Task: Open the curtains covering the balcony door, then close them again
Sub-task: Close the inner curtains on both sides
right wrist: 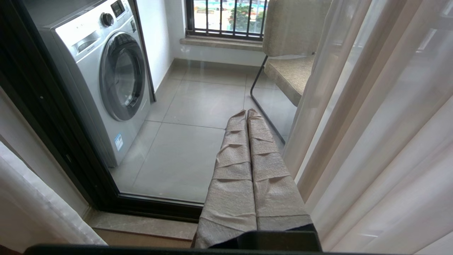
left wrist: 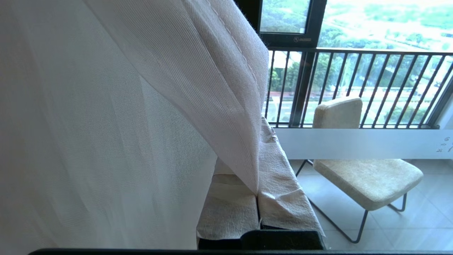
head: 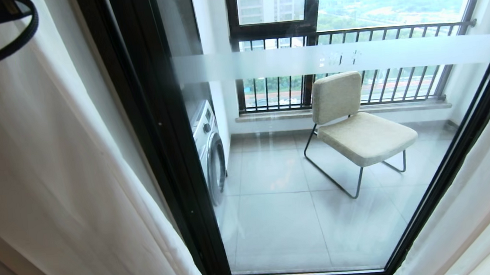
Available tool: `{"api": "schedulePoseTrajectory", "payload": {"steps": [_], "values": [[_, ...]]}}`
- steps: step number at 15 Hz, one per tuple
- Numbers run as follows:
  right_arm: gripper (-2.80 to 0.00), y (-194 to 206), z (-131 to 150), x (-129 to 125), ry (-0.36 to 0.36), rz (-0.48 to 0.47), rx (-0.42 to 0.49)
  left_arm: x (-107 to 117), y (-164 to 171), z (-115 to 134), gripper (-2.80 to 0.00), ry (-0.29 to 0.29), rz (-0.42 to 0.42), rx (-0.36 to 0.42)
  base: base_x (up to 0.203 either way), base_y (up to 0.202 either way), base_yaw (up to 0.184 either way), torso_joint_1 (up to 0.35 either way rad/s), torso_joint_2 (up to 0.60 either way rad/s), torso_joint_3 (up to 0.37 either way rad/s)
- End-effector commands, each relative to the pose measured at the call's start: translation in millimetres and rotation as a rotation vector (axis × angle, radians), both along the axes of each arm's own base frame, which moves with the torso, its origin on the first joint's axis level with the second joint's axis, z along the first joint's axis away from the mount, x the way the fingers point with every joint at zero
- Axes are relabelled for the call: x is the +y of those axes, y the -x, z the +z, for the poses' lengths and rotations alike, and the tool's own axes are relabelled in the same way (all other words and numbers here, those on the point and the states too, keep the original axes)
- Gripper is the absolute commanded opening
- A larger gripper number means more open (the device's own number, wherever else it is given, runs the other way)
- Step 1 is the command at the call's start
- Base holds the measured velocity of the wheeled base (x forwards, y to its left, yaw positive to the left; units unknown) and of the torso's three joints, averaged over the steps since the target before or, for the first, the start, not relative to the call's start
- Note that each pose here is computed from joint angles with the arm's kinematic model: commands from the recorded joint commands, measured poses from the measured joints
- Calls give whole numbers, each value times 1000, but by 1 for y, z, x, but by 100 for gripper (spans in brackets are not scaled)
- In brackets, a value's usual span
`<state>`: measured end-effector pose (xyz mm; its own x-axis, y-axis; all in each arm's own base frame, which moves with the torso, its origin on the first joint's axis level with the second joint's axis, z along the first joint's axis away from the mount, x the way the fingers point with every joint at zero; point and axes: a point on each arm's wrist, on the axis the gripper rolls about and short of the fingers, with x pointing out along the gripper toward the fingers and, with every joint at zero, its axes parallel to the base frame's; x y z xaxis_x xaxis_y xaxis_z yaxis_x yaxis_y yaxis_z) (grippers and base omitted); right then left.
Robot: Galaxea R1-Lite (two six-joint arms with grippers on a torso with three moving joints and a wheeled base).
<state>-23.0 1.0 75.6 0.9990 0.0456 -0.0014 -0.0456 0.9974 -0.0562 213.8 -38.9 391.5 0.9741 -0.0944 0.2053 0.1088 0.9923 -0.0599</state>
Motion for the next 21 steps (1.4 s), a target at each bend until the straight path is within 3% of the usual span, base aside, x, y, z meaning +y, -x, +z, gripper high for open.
{"api": "schedulePoseTrajectory", "payload": {"steps": [1, 21], "values": [[-280, 0, 0, 0, 1, 0, 0, -3, 0, 0, -280, 1, -14, -1, 0, 0, 0, 0, 0, 0], [-280, 0, 0, 0, 1, 0, 0, -7, 7, -10, -280, -5, -40, 26, 0, -9, 1, 0, 0, 0]]}}
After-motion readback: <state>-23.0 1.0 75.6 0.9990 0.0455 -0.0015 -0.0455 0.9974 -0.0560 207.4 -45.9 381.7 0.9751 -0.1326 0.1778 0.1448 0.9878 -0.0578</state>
